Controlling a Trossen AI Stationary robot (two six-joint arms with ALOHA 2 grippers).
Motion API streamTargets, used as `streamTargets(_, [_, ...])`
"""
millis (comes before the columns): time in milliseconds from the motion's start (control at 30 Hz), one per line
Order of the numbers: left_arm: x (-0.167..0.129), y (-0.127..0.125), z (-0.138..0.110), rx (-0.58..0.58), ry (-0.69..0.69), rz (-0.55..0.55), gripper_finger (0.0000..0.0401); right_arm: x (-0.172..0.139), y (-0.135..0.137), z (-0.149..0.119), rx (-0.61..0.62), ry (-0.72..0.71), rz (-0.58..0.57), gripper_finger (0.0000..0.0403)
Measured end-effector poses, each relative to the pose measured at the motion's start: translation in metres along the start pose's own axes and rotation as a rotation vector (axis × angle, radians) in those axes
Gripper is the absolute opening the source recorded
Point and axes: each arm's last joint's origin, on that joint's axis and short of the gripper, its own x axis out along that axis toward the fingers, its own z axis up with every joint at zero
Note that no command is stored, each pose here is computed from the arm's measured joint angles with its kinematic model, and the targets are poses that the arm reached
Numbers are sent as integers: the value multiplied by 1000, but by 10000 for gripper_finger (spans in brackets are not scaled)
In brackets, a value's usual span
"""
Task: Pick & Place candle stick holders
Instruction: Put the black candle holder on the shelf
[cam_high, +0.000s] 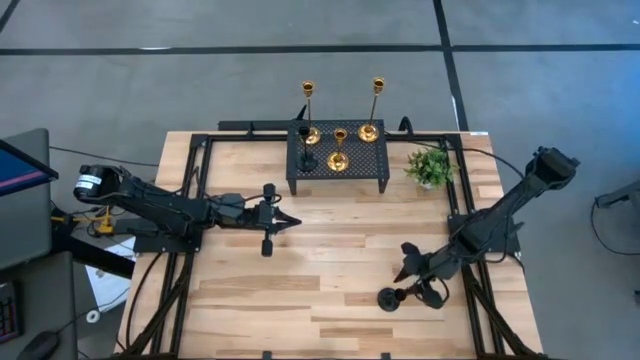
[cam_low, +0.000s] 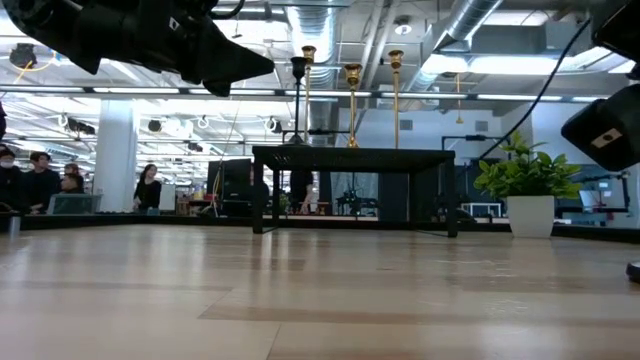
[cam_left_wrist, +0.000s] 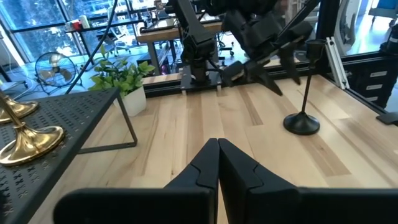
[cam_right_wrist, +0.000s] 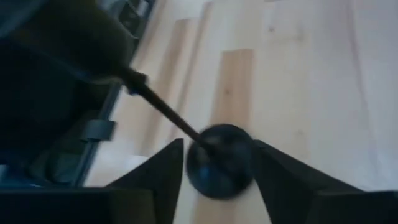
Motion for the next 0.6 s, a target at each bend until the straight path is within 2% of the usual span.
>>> streamTargets(133, [0,0,0,0,0,0,7,8,5,3,8,-29,58,206])
streamTargets(267, [0,0,0,0,0,0,5,15,7,5,13,-61,86,211])
streamTargets(433, [0,0,0,0,0,0,6,20,9,4,15,-65,112,185])
streamTargets(600, [0,0,0,0,0,1,5,20,11,6,17,-77,136,133])
